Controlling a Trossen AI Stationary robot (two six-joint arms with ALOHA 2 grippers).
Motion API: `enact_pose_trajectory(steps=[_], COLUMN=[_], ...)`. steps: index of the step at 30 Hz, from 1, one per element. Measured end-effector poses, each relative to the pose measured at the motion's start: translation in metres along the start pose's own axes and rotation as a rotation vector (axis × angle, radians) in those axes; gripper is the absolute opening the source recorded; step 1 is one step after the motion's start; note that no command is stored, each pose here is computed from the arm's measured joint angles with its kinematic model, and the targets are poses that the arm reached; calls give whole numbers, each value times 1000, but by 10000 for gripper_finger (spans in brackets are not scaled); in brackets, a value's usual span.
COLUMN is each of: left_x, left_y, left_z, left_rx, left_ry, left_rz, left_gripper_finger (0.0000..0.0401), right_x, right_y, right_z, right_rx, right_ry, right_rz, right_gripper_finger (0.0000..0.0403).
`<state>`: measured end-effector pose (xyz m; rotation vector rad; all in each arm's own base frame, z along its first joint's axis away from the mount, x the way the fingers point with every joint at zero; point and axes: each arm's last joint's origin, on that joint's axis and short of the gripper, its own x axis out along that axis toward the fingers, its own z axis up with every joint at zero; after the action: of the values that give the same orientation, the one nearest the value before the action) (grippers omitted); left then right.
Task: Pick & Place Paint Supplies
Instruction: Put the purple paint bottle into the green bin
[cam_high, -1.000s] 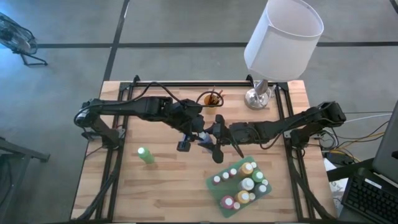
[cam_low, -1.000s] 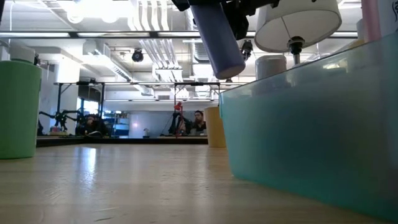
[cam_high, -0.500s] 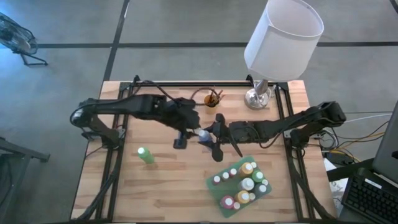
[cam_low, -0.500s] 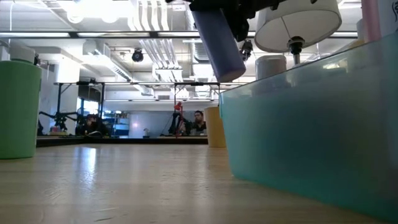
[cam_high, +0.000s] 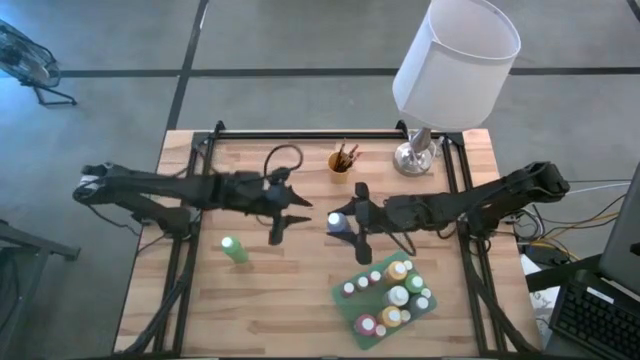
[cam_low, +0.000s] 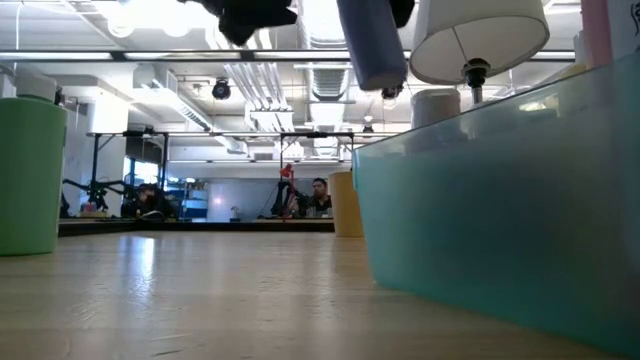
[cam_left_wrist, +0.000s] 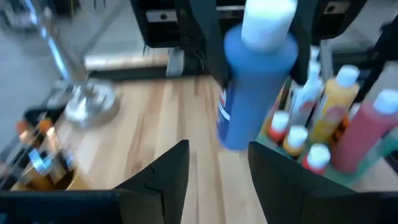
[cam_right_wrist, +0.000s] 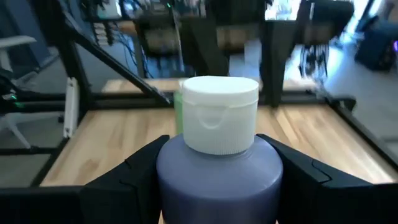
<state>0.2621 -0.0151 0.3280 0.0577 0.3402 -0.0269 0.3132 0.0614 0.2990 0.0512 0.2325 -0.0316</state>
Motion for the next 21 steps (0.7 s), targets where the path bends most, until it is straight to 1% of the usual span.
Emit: enact_pose_trajectory(steps=[3,5,7,9,12,15,18,21], left_x=[8,10,11,12,17,27,43,60], left_y=[-5,-7,-9,-11,-11,-12,-12,-14], left_z=[-28,-40,-48,-54,-59,-57,-52,-48], left_rx=[6,16,24,13,-15,-30,-19,17], left_ry=[-146,-232,-291,-312,-308,-323,-353,-342], left_rz=[-12,-30,-74,-98,-104,-105,-103,-100], left_gripper_finger=[173,180,195,218,263,300,316,317], right_x=[-3,-4,-5,-5,-7,-8,-8,-8], right_y=[6,8,8,8,8,8,8,8], right_z=[5,7,6,7,10,16,18,19], right_rx=[-25,-40,-47,-47,-46,-55,-70,-69], right_ry=[-47,-65,-58,-60,-85,-136,-165,-168], right_rz=[24,32,33,33,32,35,38,38], right_gripper_finger=[213,214,214,214,215,215,215,215])
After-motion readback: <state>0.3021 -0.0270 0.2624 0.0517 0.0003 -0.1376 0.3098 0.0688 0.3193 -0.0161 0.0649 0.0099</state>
